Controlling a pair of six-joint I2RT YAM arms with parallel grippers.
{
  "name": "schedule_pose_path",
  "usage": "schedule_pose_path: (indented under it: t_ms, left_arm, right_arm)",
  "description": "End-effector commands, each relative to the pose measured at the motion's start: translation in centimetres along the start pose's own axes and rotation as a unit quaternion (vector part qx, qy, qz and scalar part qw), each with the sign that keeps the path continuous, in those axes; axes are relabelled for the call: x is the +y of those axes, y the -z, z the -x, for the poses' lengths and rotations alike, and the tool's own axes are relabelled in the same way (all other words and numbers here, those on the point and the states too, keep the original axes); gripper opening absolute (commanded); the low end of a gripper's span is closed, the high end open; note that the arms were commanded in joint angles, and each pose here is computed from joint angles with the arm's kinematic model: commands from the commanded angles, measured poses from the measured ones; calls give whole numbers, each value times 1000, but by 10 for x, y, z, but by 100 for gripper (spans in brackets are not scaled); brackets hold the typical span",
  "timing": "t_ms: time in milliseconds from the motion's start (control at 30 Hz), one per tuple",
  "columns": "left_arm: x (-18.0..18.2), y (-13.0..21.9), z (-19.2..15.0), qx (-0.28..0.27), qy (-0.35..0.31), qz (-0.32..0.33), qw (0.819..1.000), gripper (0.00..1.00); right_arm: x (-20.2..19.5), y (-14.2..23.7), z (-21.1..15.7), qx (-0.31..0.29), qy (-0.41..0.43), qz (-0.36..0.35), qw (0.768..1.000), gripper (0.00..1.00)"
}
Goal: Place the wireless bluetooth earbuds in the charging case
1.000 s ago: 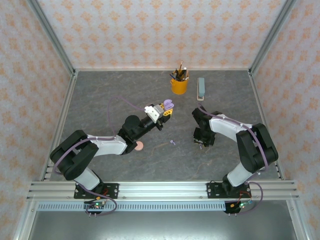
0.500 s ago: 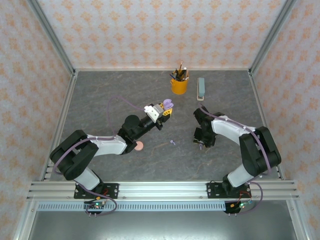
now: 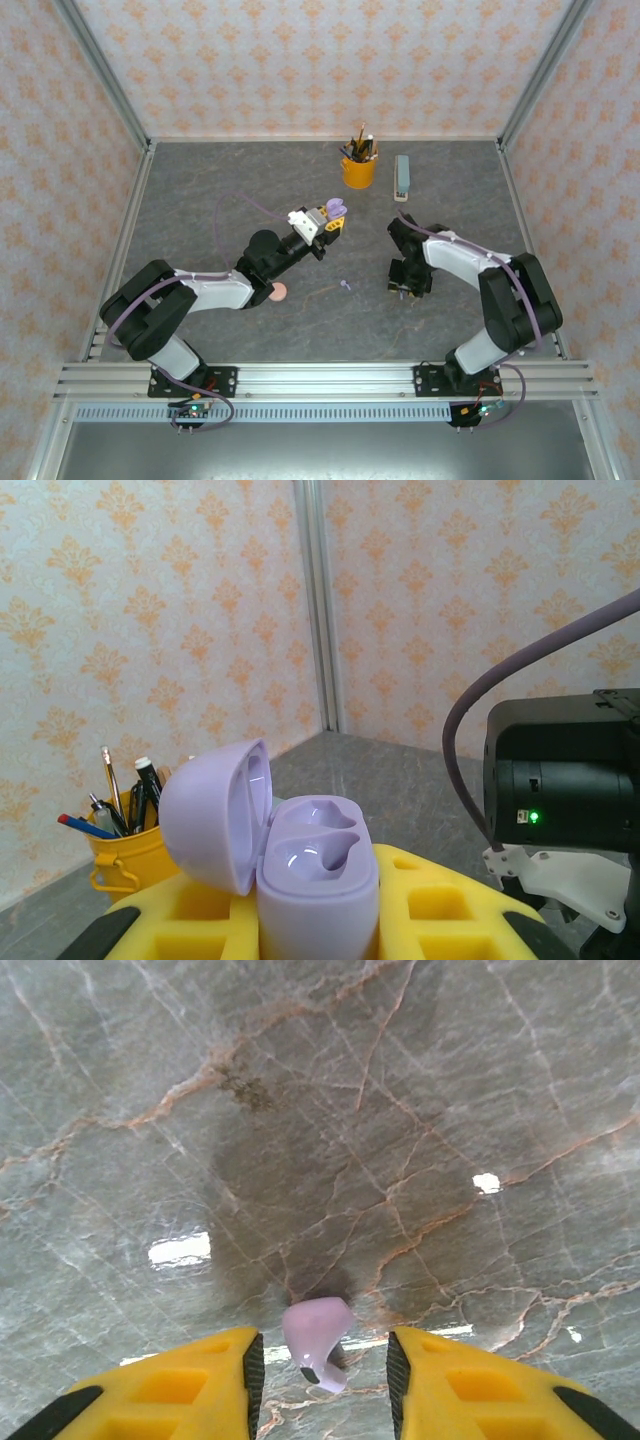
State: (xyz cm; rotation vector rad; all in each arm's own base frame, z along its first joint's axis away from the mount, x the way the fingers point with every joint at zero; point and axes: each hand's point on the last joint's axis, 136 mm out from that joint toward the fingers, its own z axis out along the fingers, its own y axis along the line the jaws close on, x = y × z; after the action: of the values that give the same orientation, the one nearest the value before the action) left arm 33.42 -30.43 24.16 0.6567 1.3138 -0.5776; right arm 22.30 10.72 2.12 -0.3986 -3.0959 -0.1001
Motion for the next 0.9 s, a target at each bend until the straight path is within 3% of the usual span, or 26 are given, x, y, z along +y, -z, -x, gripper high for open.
schedule_pose_path:
  t_ms: [0, 867]
  left_arm:
    - [4, -2, 17, -29, -1, 3, 1000, 0]
    - [4, -1, 19, -29, -2, 4, 1000, 0]
  right_arm:
    - [-6, 1, 4, 3, 12, -27, 1000, 39]
    - [-5, -4, 13, 5, 28, -43, 999, 26]
